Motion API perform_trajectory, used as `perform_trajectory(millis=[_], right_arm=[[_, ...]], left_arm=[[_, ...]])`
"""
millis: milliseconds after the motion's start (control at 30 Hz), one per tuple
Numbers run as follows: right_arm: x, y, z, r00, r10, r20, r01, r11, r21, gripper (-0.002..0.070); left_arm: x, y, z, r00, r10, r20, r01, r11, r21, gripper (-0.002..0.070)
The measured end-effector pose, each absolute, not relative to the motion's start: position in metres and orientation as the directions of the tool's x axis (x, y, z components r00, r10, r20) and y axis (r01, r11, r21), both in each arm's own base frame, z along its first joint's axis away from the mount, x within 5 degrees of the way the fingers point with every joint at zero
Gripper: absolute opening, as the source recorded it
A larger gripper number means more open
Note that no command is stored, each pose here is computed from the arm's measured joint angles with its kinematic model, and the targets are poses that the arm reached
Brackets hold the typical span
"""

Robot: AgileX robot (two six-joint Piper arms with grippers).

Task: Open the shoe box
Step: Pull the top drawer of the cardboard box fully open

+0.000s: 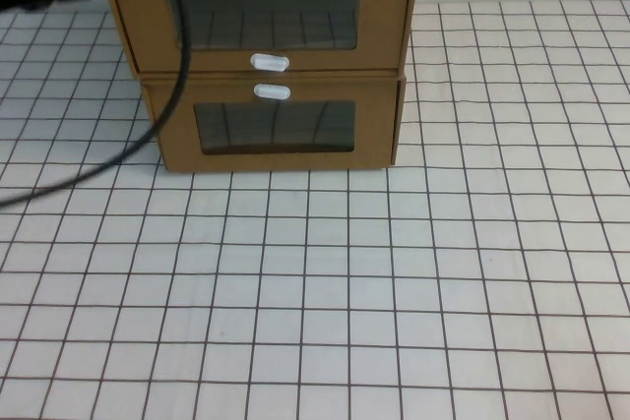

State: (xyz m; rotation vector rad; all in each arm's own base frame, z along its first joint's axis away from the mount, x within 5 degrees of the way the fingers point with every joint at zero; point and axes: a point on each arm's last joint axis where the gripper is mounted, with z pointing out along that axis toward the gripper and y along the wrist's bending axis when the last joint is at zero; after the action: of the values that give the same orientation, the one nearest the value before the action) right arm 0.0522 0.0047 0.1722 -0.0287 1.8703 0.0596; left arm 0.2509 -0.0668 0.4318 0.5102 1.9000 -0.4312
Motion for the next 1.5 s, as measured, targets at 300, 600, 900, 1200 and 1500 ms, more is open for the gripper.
perform_trajectory(millis=[300, 600, 900, 1200, 1500], right_arm=[[0.052, 0.005, 0.172, -0.296, 0.011, -0.955, -0.05, 0.998, 0.027, -0.0016], [0.052, 0.005, 0.172, -0.296, 0.011, -0.955, -0.05, 0.998, 0.027, -0.0016], [0.052, 0.005, 0.172, -0.296, 0.011, -0.955, -0.05, 0.998, 0.027, -0.0016], [0.052, 0.005, 0.172, -0.296, 0.011, -0.955, -0.05, 0.998, 0.027, -0.0016], [0.056, 0.005, 0.2, -0.018, 0.502, -0.865, -0.057, 0.863, 0.502, -0.0016]], left_arm=[[0.373, -0.098, 0.458, -0.354, 0.221, -0.909, 0.664, 0.744, -0.078, -0.0002], [0.439, -0.142, 0.433, -0.383, 0.299, -0.874, 0.708, 0.703, -0.069, -0.0002], [0.451, -0.158, 0.407, -0.421, 0.366, -0.83, 0.709, 0.703, -0.05, -0.0002], [0.45, -0.159, 0.406, -0.421, 0.377, -0.825, 0.708, 0.705, -0.04, -0.0002], [0.45, -0.159, 0.406, -0.424, 0.38, -0.822, 0.706, 0.708, -0.037, -0.0002]])
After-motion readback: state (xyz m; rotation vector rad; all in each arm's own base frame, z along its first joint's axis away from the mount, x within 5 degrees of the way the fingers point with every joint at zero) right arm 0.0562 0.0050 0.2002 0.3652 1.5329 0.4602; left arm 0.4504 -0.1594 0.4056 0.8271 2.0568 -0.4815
